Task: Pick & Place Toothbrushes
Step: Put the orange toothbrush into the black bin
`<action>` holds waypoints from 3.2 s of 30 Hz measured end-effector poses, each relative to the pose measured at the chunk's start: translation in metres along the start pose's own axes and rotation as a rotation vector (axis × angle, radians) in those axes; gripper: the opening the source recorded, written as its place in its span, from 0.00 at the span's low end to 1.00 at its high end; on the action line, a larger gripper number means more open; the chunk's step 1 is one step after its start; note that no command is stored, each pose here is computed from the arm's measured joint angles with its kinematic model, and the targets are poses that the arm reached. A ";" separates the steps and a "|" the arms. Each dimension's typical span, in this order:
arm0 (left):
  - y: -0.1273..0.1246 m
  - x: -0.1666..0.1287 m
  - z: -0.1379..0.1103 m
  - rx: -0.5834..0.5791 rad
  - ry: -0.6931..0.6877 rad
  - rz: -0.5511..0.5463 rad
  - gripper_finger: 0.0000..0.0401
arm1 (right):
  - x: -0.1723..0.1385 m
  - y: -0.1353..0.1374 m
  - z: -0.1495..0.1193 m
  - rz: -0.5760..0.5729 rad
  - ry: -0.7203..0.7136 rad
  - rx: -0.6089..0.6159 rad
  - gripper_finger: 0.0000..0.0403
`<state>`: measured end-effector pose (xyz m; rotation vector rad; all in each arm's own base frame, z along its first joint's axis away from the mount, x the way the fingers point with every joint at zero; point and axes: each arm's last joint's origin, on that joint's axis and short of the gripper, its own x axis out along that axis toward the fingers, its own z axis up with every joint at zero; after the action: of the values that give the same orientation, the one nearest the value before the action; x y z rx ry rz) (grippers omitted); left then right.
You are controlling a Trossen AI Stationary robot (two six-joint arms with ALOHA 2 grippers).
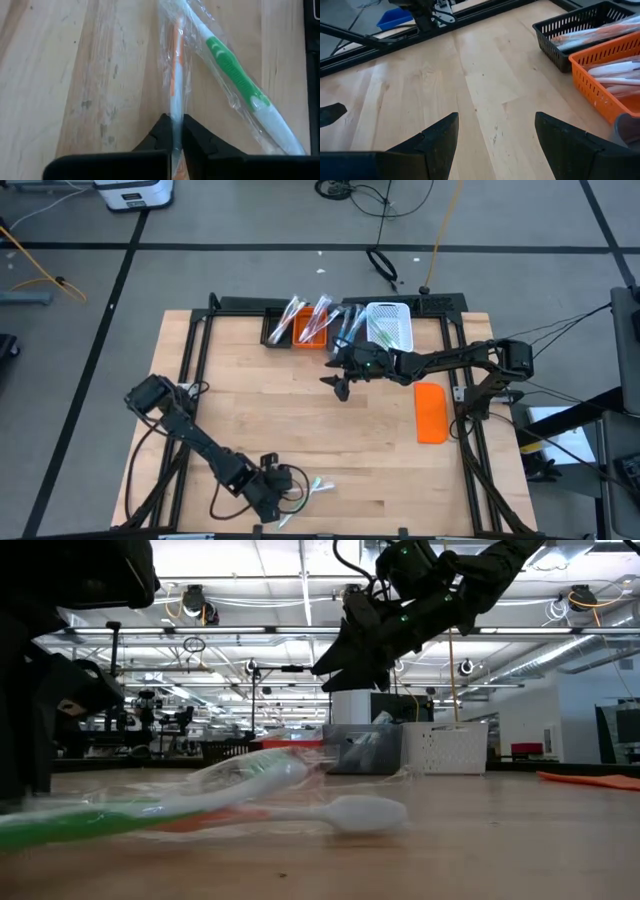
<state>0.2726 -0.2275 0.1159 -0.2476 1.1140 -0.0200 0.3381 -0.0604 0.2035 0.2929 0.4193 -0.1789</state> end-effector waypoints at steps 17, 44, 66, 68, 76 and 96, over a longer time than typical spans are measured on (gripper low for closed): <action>0.031 -0.095 0.019 -0.180 -0.244 0.271 0.01 | 0.000 0.001 0.000 0.004 0.004 -0.001 0.63; 0.052 -0.150 0.033 -0.219 -0.722 0.551 0.01 | -0.006 0.052 0.018 0.307 -0.259 -0.051 0.63; 0.059 -0.146 0.070 -0.156 -0.801 0.557 0.02 | -0.025 0.092 0.034 0.446 -0.560 -0.083 0.49; 0.060 -0.146 0.071 -0.158 -0.796 0.549 0.01 | -0.025 0.092 0.034 0.449 -0.568 -0.081 0.37; 0.063 -0.145 0.074 -0.165 -0.784 0.535 0.05 | -0.025 0.094 0.033 0.439 -0.572 -0.131 0.03; 0.064 -0.144 0.072 -0.042 -0.733 0.591 0.14 | -0.024 0.094 0.031 0.436 -0.543 -0.137 0.02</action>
<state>0.2657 -0.1312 0.2605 0.0519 0.4218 0.5788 0.3497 0.0206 0.2634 0.1839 -0.1748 0.1978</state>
